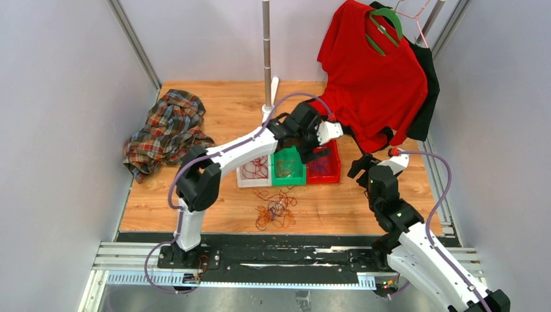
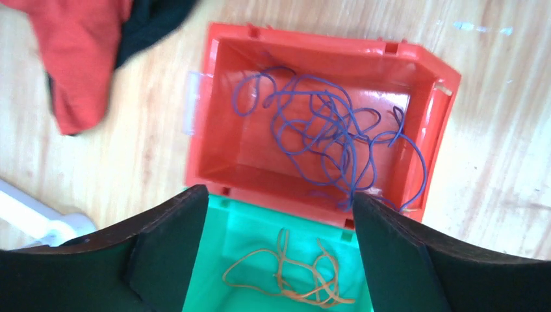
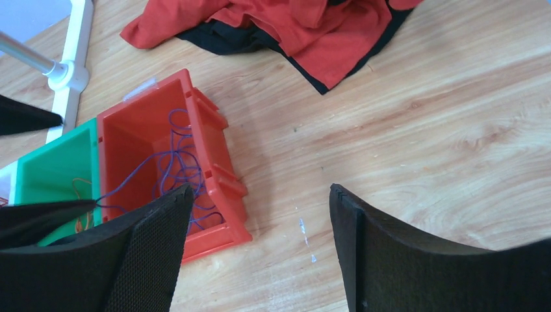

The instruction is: Untangle the cables

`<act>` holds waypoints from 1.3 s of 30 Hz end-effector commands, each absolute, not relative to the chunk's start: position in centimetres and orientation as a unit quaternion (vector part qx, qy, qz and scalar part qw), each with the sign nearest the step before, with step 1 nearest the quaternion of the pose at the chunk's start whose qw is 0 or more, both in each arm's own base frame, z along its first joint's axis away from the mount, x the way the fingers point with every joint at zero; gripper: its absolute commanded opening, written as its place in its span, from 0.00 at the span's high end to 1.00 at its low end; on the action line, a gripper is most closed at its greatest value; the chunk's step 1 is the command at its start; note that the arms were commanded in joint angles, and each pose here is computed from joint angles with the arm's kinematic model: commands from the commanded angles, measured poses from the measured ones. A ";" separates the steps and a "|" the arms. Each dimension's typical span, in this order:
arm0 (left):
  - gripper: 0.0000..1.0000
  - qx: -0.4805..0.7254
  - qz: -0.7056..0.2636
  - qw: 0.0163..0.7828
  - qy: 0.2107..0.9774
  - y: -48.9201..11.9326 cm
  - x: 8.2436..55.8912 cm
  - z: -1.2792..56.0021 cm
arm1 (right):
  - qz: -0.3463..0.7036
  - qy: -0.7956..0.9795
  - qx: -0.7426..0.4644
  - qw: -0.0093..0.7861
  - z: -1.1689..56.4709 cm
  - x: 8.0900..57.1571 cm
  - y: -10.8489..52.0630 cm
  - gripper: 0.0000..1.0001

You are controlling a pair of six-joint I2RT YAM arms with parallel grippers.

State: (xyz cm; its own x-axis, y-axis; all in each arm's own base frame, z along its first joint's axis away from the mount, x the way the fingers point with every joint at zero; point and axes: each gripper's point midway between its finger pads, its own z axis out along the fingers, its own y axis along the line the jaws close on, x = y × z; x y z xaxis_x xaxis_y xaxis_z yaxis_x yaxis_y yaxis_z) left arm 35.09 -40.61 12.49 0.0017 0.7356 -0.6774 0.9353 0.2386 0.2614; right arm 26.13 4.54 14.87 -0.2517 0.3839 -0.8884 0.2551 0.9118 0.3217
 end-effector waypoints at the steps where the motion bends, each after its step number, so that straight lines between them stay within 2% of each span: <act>1: 0.11 0.595 -0.184 0.386 0.681 -38.8 34.4 21.2 | 0.063 0.787 0.183 0.586 17.2 26.8 4.9 0.24; 5: 0.04 0.604 -0.215 0.337 0.690 -36.1 33.0 23.7 | 0.080 0.792 0.163 0.583 17.9 27.5 6.1 0.24; 11: 0.03 0.607 -0.230 0.301 0.699 -30.8 30.2 23.7 | 0.170 0.823 0.071 0.538 17.3 28.3 11.8 0.23; 15: 0.05 0.591 -0.236 0.279 0.719 -26.6 27.8 22.2 | 0.213 0.836 -0.004 0.505 16.2 27.3 16.4 0.23; 24: 0.11 0.565 -0.236 0.251 0.750 -19.8 24.3 18.3 | 0.296 0.829 -0.183 0.437 12.8 22.6 28.4 0.30; 27: 0.13 0.546 -0.236 0.264 0.759 -18.1 24.6 18.5 | 0.285 0.830 -0.242 0.414 11.2 21.4 31.4 0.30; 31: 0.14 0.544 -0.223 0.276 0.760 -17.0 24.6 18.7 | 0.271 0.840 -0.251 0.397 9.6 21.7 33.1 0.32; 39: 0.15 0.538 -0.224 0.297 0.756 -17.1 24.2 19.9 | 0.246 0.854 -0.248 0.385 8.0 22.1 33.8 0.46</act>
